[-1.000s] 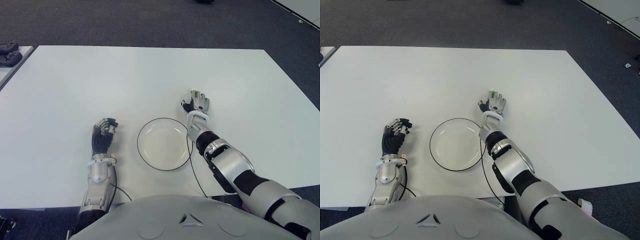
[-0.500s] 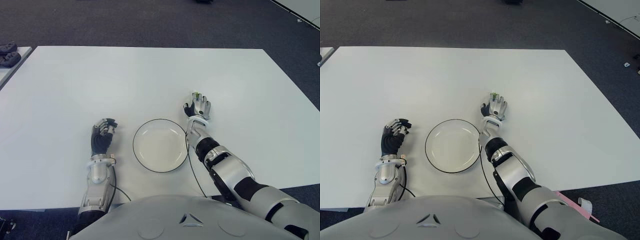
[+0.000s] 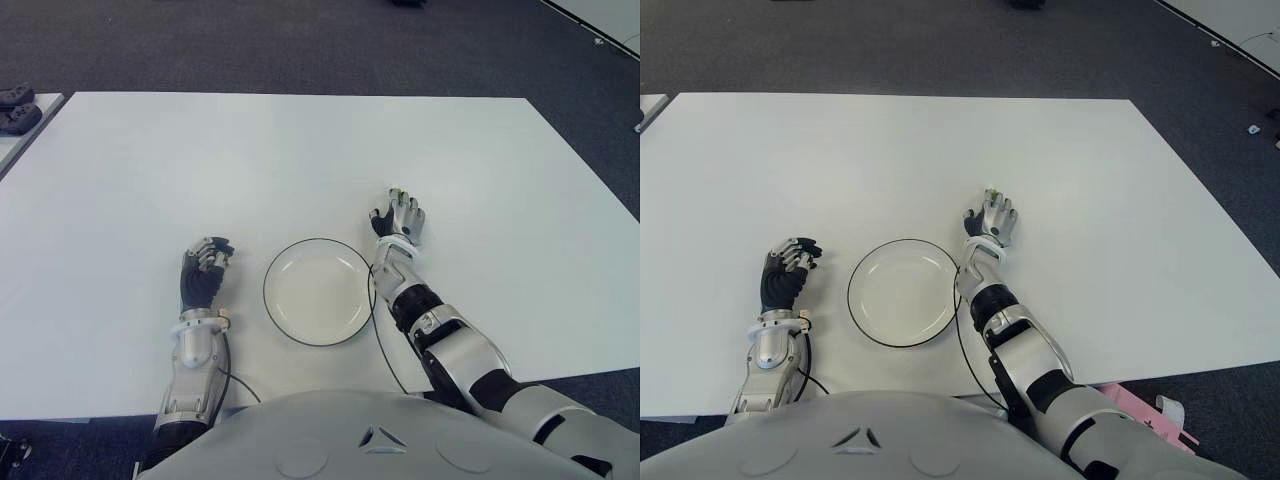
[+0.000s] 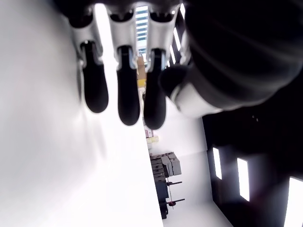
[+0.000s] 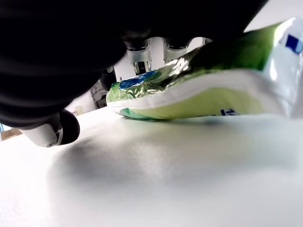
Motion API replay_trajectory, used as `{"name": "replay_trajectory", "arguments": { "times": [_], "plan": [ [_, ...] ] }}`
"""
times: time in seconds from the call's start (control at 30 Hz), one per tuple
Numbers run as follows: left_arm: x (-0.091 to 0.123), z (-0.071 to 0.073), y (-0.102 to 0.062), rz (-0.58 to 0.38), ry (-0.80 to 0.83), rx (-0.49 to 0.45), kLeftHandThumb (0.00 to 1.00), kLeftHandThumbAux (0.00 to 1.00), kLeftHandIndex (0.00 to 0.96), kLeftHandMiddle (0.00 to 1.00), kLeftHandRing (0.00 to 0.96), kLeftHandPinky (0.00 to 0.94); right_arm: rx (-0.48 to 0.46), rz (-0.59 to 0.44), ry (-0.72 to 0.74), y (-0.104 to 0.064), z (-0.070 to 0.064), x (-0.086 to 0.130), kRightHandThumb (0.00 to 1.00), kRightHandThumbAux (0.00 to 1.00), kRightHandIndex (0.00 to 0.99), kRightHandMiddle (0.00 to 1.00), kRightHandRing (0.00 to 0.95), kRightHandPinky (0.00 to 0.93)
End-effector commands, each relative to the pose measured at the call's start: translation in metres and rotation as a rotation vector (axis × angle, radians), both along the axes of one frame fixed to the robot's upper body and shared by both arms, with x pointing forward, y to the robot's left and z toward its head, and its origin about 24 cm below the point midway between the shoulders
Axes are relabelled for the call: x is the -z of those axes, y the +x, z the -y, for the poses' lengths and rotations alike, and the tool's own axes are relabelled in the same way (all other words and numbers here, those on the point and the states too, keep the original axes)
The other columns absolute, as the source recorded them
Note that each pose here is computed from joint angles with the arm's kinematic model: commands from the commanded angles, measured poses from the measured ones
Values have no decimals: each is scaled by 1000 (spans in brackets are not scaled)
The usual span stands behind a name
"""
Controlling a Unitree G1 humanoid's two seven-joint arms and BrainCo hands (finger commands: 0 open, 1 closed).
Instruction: Put the toothpaste on the table into the plate.
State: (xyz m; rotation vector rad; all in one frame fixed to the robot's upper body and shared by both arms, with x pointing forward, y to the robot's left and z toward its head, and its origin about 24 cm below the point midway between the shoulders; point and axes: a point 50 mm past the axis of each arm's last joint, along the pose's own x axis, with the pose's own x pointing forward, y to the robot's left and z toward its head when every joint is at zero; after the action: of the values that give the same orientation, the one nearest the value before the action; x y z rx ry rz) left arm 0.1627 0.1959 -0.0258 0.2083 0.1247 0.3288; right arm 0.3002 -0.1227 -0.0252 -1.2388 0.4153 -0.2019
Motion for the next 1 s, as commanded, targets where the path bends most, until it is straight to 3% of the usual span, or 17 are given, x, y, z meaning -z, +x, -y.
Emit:
{"name": "replay_trajectory", "arguments": {
  "times": [0.03, 0.43, 0.53, 0.7, 0.9, 1.0],
  "plan": [
    [9, -2, -7, -61, -12, -3, 715, 720, 432, 497, 485, 495, 77, -115, 58, -13, 16, 18, 573, 387, 0, 0, 0, 0],
    [9, -5, -8, -67, -9, -8, 716, 720, 432, 488, 471, 473, 158, -153, 199, -15, 28, 29, 498, 426, 0, 0, 0, 5],
    [9, -5, -8, -70, -7, -9, 716, 720, 431, 489, 474, 475, 171, -118, 212, -15, 31, 30, 484, 463, 0, 0, 0, 91],
    [8, -6, -9, -72, -11, -10, 716, 721, 431, 489, 473, 475, 173, -80, 209, -15, 34, 31, 490, 515, 0, 0, 0, 145],
    [8, -7, -9, -73, -11, -9, 716, 721, 431, 488, 472, 481, 183, -13, 224, -14, 36, 31, 538, 568, 8, 128, 212, 343],
    [8, -8, -9, -72, -12, -7, 717, 720, 432, 489, 477, 494, 192, 47, 249, -14, 36, 29, 634, 588, 136, 318, 417, 517]
  ]
}}
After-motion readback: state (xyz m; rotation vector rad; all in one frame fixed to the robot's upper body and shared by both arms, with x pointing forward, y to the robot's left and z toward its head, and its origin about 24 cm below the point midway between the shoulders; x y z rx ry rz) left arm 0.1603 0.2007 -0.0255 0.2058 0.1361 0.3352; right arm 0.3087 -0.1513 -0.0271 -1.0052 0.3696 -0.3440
